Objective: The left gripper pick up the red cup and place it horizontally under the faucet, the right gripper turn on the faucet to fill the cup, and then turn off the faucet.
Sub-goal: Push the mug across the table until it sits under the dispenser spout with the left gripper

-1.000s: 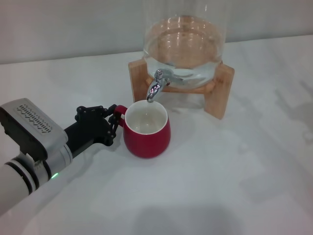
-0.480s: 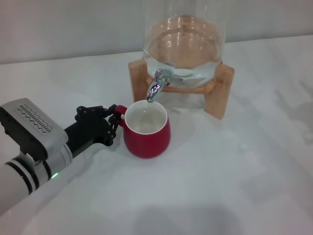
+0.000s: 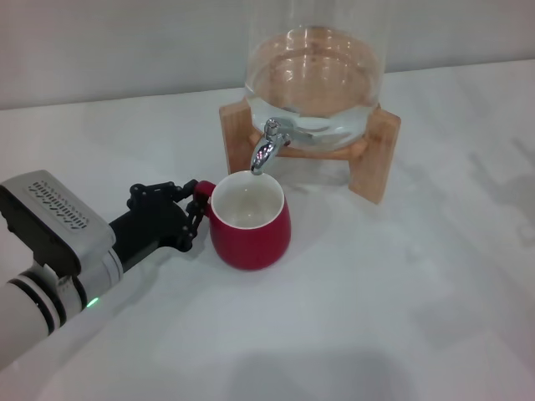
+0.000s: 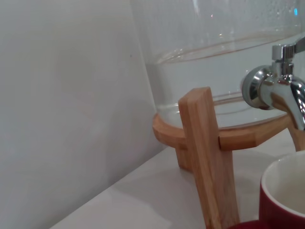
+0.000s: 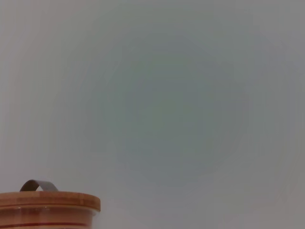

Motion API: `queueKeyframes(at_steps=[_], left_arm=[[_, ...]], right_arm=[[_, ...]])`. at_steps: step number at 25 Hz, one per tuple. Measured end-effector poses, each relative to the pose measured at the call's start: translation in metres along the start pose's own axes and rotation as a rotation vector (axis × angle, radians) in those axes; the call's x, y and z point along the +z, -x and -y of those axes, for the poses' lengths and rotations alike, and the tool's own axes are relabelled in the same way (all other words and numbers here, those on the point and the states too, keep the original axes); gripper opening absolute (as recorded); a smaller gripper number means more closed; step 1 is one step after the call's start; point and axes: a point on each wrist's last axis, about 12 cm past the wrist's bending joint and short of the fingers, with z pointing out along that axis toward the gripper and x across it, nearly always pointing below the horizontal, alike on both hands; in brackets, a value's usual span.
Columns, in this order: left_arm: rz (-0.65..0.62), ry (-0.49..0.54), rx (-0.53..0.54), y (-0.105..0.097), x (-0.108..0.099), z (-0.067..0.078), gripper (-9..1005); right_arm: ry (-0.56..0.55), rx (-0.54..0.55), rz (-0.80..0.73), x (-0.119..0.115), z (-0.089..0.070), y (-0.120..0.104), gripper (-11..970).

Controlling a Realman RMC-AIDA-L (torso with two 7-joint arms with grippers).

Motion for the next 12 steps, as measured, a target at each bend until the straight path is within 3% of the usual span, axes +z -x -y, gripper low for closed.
queueKeyframes(at_steps=[12], left_arm=[[-0.026,-0.001,0.008,-0.0031,-0.0001,0.0003,172]], right_arm=[[0.0,-0.001,0.001,0.0,0.0,0.0001,810]])
